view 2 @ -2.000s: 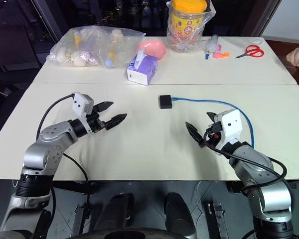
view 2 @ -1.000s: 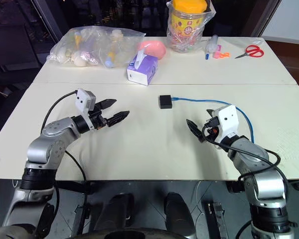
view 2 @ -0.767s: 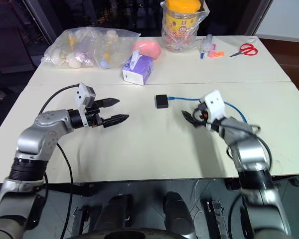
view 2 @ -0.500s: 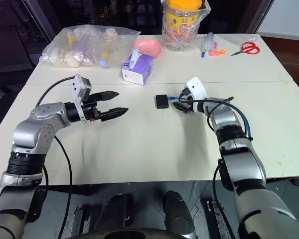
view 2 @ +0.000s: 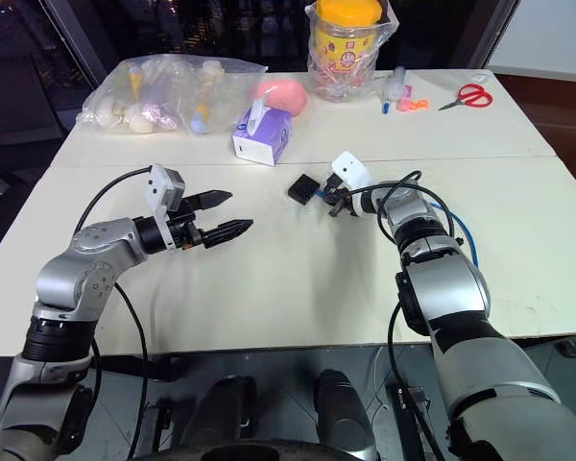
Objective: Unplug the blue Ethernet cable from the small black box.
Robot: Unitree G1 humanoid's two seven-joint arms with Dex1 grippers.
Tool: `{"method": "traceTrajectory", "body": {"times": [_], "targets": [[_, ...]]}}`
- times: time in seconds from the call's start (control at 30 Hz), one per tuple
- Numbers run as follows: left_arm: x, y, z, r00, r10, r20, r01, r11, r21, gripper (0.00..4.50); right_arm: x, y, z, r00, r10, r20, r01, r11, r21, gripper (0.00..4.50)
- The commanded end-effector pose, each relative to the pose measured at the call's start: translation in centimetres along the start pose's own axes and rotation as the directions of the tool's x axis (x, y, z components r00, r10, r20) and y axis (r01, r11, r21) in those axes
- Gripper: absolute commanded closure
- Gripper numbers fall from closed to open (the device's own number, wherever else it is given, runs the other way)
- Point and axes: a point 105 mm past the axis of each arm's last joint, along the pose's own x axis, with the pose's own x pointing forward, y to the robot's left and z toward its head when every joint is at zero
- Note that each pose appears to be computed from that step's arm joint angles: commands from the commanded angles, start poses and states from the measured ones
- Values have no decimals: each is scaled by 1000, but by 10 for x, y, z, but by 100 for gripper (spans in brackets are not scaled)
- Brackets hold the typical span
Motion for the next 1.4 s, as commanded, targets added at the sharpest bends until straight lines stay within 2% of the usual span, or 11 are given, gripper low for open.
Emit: {"method": "traceTrajectory", "body": {"times": [0.03, 0.1, 0.17, 0.23, 0.33, 0.43, 0.53, 0.97, 1.0, 1.3, 1.4], "targets": [[-2, 11, 10, 998, 21, 58, -20, 1000, -20, 0, -6, -13, 17, 997, -79, 23, 82, 957, -278, 447], [2, 20, 12, 997, 9, 77, -4, 997, -72, 0, -13, -16, 33, 986, -124, 111, 163, 860, -484, 447], [10, 32, 18, 994, -28, 110, 45, 988, -150, 0, -27, -8, 50, 956, -120, 267, 274, 689, -671, 447], [17, 38, 26, 986, -78, 148, 108, 973, -205, 0, -41, 1, 61, 917, -98, 386, 361, 612, -704, 447], [26, 42, 36, 971, -159, 181, 203, 946, -254, 0, -61, 3, 73, 858, -127, 498, 481, 540, -691, 447], [35, 39, 51, 939, -255, 230, 316, 904, -287, 0, -75, 6, 82, 815, -148, 560, 548, 510, -663, 447], [45, 40, 56, 929, -285, 236, 348, 891, -290, 0, -80, 9, 87, 802, -160, 575, 567, 504, -651, 447], [95, 31, 43, 935, -278, 222, 334, 900, -281, 0, -80, 21, 89, 797, -182, 576, 568, 549, -613, 447], [98, 32, 42, 938, -265, 224, 323, 902, -285, 57, -79, 21, 88, 798, -181, 575, 566, 551, -613, 450], [104, 27, 47, 918, -275, 285, 361, 877, -316, 386, -77, 24, 87, 803, -182, 567, 556, 569, -605, 450], [104, 26, 45, 920, -281, 274, 362, 878, -313, 400, -78, 24, 87, 803, -183, 567, 556, 571, -604, 450]]}}
